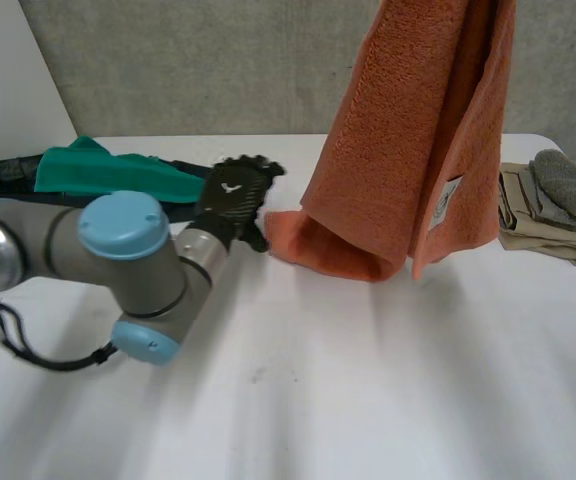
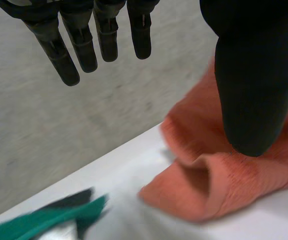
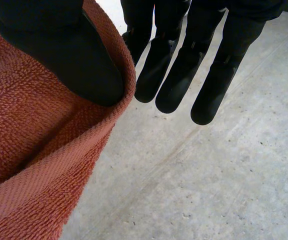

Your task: Fold the laundry.

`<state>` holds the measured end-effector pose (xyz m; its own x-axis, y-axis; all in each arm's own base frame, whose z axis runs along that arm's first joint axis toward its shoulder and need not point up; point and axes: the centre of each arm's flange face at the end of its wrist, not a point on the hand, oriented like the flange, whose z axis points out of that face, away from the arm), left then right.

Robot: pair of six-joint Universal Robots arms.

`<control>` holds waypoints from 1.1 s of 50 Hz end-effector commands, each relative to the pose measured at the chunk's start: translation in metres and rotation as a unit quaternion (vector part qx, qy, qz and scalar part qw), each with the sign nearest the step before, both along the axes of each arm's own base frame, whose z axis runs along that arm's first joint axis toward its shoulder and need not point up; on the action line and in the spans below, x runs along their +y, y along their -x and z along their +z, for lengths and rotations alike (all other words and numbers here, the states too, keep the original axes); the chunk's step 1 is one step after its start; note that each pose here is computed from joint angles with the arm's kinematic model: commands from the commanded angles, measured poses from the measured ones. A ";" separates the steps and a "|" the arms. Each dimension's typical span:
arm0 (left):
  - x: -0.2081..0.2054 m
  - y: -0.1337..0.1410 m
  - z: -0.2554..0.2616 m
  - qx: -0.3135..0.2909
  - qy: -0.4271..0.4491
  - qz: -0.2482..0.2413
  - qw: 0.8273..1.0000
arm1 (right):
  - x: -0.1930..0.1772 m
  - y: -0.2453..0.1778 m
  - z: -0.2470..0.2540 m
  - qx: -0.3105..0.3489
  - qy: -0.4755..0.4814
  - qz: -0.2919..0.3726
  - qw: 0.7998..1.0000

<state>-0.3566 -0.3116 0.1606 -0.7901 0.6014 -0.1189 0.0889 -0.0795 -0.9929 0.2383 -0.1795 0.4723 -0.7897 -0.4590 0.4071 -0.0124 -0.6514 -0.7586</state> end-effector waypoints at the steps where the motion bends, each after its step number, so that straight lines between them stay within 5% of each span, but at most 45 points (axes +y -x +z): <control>1: 0.016 0.041 -0.031 -0.005 -0.008 -0.078 0.997 | 0.007 0.003 0.005 -0.008 -0.001 0.004 1.000; 15: 0.003 0.038 -0.022 0.023 -0.005 -0.049 0.999 | -0.001 0.005 -0.008 0.004 -0.034 -0.004 0.999; 21: -0.013 -0.029 0.055 0.050 0.047 0.063 0.996 | -0.044 0.028 -0.021 0.011 -0.060 -0.074 0.995; 34: 0.079 -0.103 0.192 0.103 0.199 0.050 0.973 | -0.096 0.082 -0.040 0.053 -0.101 -0.181 0.977; 43: 0.068 -0.118 0.137 -0.062 0.074 0.073 0.993 | -0.129 0.083 -0.111 0.170 -0.223 -0.199 0.939; 50: 0.025 -0.106 0.066 -0.189 0.020 0.072 0.979 | -0.146 0.053 -0.177 0.285 -0.279 -0.201 0.895; 55: -0.023 -0.092 0.048 -0.205 0.036 0.097 0.973 | -0.168 0.039 -0.205 0.317 -0.283 -0.224 0.877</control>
<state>-0.2500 -0.2861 0.2336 -0.7707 0.4713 -0.4288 0.4456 -0.0824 -0.8914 0.1828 -0.3281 0.2975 -0.6814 -0.4350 0.5886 -0.6422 -0.0305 -0.7659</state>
